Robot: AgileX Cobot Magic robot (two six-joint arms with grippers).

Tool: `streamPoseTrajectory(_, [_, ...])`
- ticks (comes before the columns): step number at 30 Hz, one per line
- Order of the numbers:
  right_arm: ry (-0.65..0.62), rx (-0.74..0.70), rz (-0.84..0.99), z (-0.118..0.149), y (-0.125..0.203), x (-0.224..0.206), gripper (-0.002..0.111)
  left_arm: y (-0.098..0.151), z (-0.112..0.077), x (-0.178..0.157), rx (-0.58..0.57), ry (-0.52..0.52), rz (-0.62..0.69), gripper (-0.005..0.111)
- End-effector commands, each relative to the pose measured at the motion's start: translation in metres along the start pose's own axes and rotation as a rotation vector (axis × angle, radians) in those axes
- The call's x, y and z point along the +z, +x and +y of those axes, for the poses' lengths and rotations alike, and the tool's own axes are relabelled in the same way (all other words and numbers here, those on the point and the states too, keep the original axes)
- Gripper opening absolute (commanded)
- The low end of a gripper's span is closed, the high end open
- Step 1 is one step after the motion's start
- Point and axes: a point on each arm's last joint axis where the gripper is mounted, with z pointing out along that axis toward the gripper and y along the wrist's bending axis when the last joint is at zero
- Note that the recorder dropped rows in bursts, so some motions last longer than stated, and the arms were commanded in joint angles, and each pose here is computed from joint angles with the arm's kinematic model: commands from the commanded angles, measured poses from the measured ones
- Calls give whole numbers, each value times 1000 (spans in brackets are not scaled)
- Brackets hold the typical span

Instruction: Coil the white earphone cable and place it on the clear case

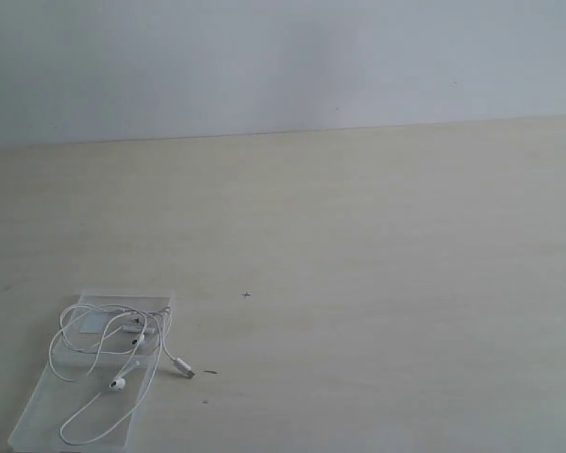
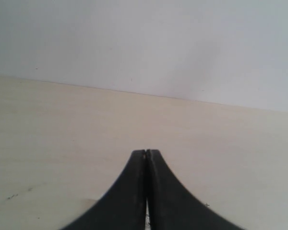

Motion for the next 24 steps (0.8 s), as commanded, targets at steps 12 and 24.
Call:
streamPoseTrajectory(12, [-9,24,-6,1,1,0,0,0,-1,0,2,9,1,0])
streamPoseTrajectory(24, [-10,28,-6,1,1,0,0,0,-1,0,2,9,1,0])
